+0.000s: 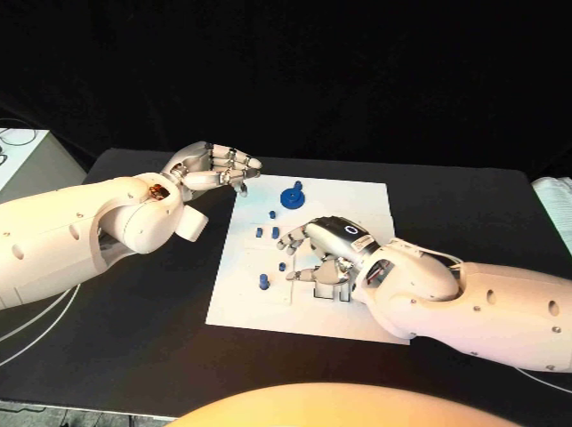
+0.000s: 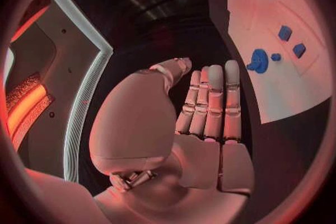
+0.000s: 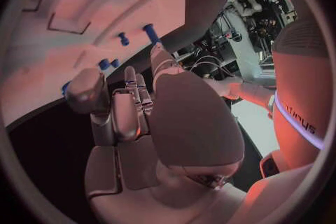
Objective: Assemble the parts on the task board
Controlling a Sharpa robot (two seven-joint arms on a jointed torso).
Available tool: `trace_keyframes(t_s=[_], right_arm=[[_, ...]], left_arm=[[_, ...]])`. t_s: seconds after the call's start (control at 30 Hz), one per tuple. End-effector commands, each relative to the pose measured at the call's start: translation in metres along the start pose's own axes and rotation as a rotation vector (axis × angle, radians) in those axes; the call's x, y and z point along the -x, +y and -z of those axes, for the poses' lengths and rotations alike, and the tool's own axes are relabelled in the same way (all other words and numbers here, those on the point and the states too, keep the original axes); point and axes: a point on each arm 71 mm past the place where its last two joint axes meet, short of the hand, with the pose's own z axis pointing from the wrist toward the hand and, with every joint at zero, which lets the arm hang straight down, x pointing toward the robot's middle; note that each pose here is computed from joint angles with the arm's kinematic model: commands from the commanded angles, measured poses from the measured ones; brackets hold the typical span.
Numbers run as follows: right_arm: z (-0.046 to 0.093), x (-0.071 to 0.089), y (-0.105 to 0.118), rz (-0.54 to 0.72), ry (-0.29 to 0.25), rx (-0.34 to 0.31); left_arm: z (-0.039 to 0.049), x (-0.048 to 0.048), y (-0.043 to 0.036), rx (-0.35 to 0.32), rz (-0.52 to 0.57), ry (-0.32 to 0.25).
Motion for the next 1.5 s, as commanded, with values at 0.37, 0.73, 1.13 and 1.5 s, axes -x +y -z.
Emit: trace_keyframes(t_s=[0.37, 0.73, 1.13, 1.5], right_arm=[[0.067, 0.045, -0.073, -0.305, 0.065, -0.425], [0.106, 0.043, -0.091, -0.219, 0.106, -0.616], [0.11, 0.019, -0.09, -0.182, 0.173, -0.68], [0.104, 0.002, -0.087, -0.165, 0.226, -0.69]], left_arm=[[0.0104, -0.0027, 0.0104, 0.01, 0.037, -0.002], [0.0148, -0.0087, 0.0169, 0.022, 0.05, 0.01], [0.0161, -0.0095, 0.0188, 0.027, 0.053, 0.013], [0.0171, -0.0092, 0.019, 0.03, 0.054, 0.015]])
